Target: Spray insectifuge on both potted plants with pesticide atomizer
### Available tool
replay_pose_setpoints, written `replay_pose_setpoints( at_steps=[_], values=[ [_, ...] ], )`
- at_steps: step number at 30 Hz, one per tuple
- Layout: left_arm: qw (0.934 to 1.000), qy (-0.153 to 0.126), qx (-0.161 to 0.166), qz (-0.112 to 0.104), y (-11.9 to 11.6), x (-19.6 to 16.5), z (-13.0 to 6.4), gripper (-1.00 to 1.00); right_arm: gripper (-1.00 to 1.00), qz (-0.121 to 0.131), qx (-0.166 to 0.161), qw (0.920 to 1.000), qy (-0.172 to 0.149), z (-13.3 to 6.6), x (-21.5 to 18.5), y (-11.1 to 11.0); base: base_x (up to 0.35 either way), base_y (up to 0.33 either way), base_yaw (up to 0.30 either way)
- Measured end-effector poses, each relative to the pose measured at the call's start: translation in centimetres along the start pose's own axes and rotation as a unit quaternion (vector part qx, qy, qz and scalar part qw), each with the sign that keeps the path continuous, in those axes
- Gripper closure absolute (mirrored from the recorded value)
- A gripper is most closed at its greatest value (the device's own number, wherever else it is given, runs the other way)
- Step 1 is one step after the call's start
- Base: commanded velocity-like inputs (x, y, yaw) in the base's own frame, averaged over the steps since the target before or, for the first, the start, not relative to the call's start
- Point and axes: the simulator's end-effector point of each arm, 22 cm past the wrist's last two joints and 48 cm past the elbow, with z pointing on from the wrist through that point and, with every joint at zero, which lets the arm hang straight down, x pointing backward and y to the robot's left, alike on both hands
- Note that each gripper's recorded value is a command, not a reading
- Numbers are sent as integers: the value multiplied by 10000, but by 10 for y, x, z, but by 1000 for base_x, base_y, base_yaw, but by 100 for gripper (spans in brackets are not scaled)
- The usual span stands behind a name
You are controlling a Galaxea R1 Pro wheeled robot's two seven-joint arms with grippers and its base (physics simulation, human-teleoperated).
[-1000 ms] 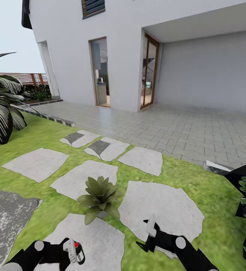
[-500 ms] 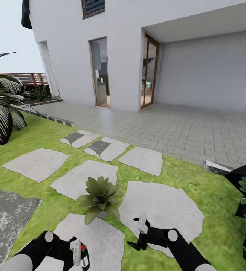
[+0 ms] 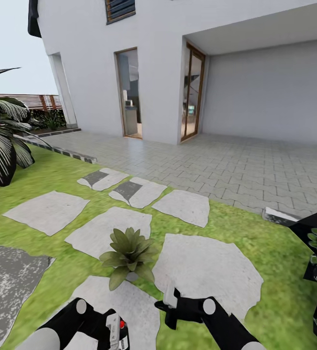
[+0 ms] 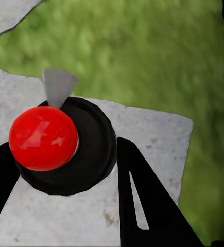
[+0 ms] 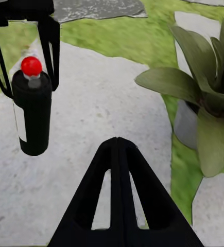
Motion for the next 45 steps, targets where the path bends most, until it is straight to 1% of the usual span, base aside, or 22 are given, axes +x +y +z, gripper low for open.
replay_pose_setpoints(
  at_steps=[3,6,9,12,16,23,37,45],
  values=[
    [10000,-39,42,63,-3,-9,6,100,100,1,-58,9999,-114,10,-14,7,0,0,0],
    [9999,-54,66,93,-5,-13,8,100,100,2,-82,9998,-166,14,-21,10,0,0,0],
    [9999,-73,41,118,-2,-16,8,100,100,5,-89,9998,-178,15,-22,11,0,0,0],
    [9996,-135,-137,217,12,-25,1,100,100,9,-94,9998,-179,15,-22,12,0,0,0],
    [9989,-229,-238,328,20,-40,-1,100,100,13,-96,9998,-177,15,-22,12,0,0,0],
    [9983,-324,-251,411,21,-54,1,100,100,18,-92,9998,-178,15,-22,12,0,0,0],
    [9976,-452,-198,488,16,-72,9,100,100,12,-91,9998,-168,15,-21,12,0,0,0],
    [9969,-614,-240,435,18,-81,8,100,100,13,-88,9998,-168,15,-21,12,0,0,0]
  ],
)
